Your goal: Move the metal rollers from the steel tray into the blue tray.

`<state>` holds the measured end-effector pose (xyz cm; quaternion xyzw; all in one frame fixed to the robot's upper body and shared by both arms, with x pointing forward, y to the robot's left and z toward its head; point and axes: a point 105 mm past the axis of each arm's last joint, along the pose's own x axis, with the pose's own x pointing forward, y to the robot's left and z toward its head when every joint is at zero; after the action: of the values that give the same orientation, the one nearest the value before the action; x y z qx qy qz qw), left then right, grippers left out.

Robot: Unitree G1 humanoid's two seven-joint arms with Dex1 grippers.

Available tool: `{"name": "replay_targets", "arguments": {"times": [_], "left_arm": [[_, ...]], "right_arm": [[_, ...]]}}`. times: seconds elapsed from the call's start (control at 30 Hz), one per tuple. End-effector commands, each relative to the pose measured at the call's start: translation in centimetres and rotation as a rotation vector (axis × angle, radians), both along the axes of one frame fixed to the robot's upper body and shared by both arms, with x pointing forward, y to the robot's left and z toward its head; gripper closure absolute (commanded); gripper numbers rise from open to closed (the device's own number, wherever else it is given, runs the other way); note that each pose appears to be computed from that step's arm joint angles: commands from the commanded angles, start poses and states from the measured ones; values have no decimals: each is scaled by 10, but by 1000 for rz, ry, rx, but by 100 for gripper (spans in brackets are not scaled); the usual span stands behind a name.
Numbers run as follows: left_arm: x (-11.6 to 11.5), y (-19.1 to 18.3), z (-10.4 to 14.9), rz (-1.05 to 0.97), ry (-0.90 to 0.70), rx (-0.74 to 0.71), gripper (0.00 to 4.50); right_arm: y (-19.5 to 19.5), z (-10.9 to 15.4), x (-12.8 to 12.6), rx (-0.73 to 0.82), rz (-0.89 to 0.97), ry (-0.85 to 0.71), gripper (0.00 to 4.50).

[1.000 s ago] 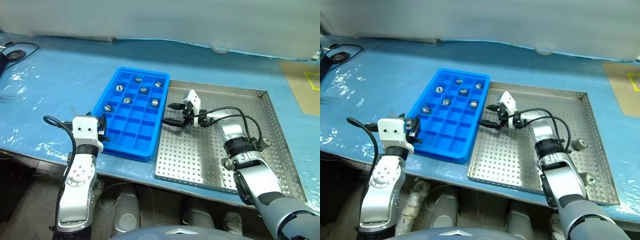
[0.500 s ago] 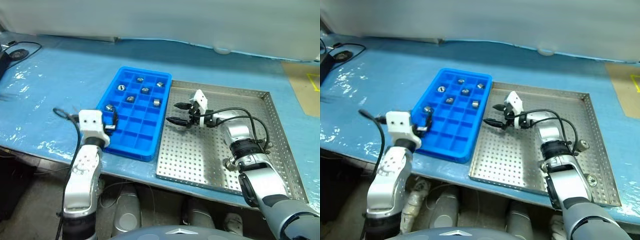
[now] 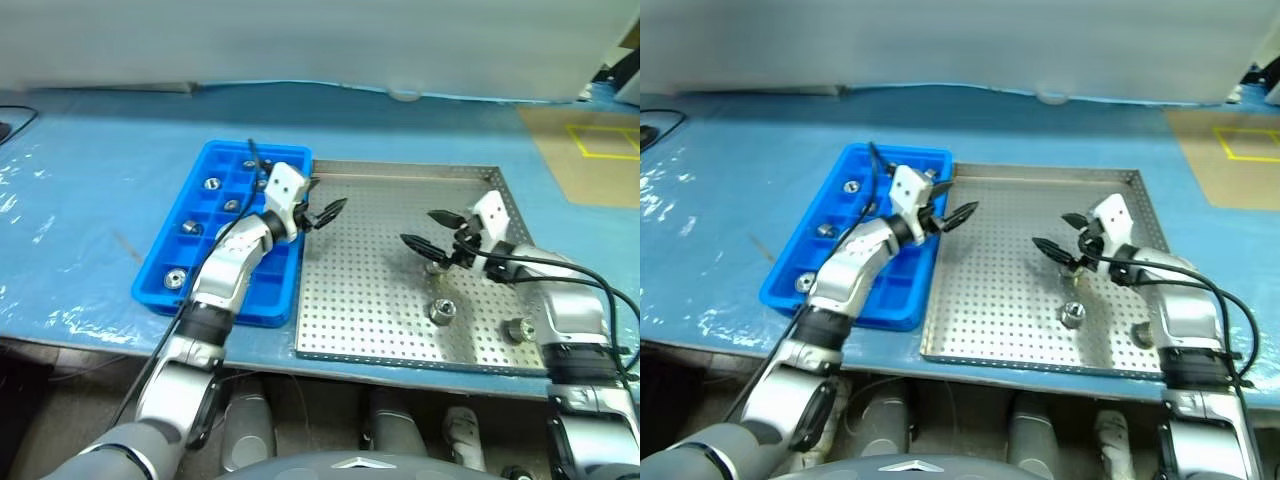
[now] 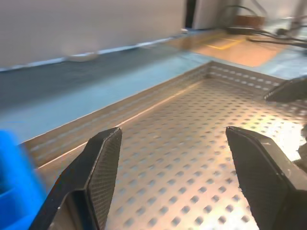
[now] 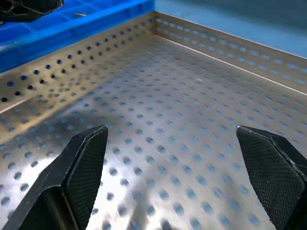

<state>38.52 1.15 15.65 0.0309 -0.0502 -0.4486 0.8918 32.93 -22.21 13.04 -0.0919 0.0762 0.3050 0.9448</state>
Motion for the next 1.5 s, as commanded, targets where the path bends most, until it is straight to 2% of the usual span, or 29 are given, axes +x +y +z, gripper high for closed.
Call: {"name": "replay_targets", "arguments": {"times": [0.03,0.23,0.43,0.6,0.7,0.83,0.93,1.07,1.2,1.3,1.37,1.5], "left_arm": [[0,-39,8,-163,-15,8,86],[-6,-86,-6,-320,44,94,86],[-16,-103,-27,-394,105,188,86],[-20,-103,-51,-381,133,259,86],[-29,-112,-59,-407,159,249,86],[-32,-118,-70,-379,138,307,86],[-34,-123,-70,-359,155,279,148],[-33,-125,-65,-354,168,243,266],[-30,-121,-54,-377,192,165,266],[-20,-110,-41,-344,185,71,266],[-7,-97,-29,-264,171,-8,266],[31,-35,-1,66,54,-148,266]], "right_arm": [[-20,24,-18,-7,-105,-79,0],[-39,21,-53,-4,-247,-74,0],[-46,14,-74,-5,-334,-59,0],[-46,13,-78,-5,-344,-49,0],[-45,15,-77,-8,-347,-53,0],[-44,16,-77,-17,-348,-55,0],[-44,14,-79,-23,-353,-49,0],[-43,12,-78,-19,-355,-46,0],[-39,9,-73,-12,-338,-39,0],[-32,7,-65,-5,-300,-36,0],[-25,7,-56,0,-263,-35,0],[-3,9,-25,10,-135,-31,0]]}}
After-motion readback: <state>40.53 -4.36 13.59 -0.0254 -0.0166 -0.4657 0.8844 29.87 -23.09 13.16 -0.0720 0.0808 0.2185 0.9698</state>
